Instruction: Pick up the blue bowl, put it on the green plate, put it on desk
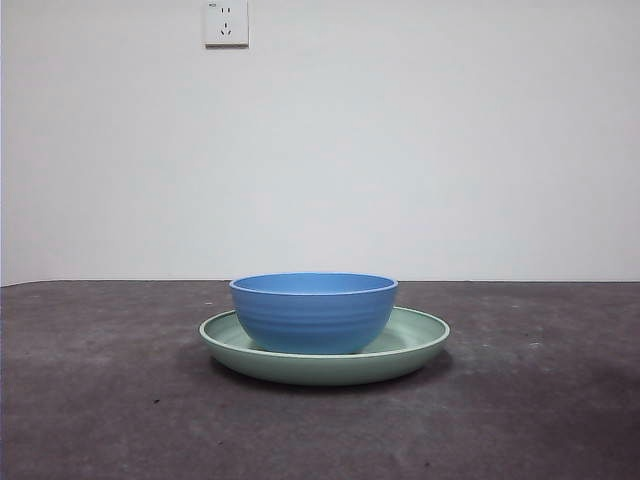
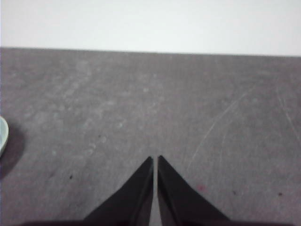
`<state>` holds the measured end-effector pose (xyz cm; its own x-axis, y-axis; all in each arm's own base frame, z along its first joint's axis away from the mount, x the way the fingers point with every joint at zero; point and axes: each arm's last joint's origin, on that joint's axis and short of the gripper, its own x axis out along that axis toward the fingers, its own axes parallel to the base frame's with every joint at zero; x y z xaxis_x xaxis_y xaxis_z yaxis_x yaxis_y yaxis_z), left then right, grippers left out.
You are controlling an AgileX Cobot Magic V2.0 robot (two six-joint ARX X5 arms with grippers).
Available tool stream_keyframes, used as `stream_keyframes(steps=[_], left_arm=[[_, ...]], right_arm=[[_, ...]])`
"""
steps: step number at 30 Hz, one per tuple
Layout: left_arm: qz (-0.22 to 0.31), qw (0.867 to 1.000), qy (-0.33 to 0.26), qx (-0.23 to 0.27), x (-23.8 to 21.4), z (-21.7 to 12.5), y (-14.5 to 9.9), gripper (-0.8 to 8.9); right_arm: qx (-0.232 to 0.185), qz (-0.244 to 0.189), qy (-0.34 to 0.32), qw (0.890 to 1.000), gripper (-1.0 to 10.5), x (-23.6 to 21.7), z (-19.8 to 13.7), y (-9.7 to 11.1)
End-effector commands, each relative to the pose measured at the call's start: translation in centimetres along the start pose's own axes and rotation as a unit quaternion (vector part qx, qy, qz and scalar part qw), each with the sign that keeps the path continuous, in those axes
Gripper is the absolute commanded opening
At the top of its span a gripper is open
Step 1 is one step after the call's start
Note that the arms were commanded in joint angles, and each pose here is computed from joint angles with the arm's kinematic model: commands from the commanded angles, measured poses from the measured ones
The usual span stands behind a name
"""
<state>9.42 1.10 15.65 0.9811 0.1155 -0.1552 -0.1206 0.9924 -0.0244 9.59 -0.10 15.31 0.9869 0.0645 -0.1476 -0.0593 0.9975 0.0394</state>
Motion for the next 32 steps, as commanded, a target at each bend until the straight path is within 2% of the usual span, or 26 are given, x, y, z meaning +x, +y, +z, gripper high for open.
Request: stream_keyframes(steps=[1,6,32], left_arm=[[-0.002,1.000,0.012,-0.003,0.19,-0.70,0.01,0.09],[-0.002,1.000,0.012,-0.003,0.19,-0.70,0.01,0.09],[-0.002,1.000,0.012,-0.003,0.19,-0.70,0.01,0.09]], right_arm=[[0.011,-0.003,0.011,1.000,0.1,0.04,-0.34,-0.04],[0.026,-0.002,0.007,1.000,0.1,0.04,-0.27,-0.03],[0.024,-0.002,0.000,1.000,0.1,0.03,-0.12,-0.03]])
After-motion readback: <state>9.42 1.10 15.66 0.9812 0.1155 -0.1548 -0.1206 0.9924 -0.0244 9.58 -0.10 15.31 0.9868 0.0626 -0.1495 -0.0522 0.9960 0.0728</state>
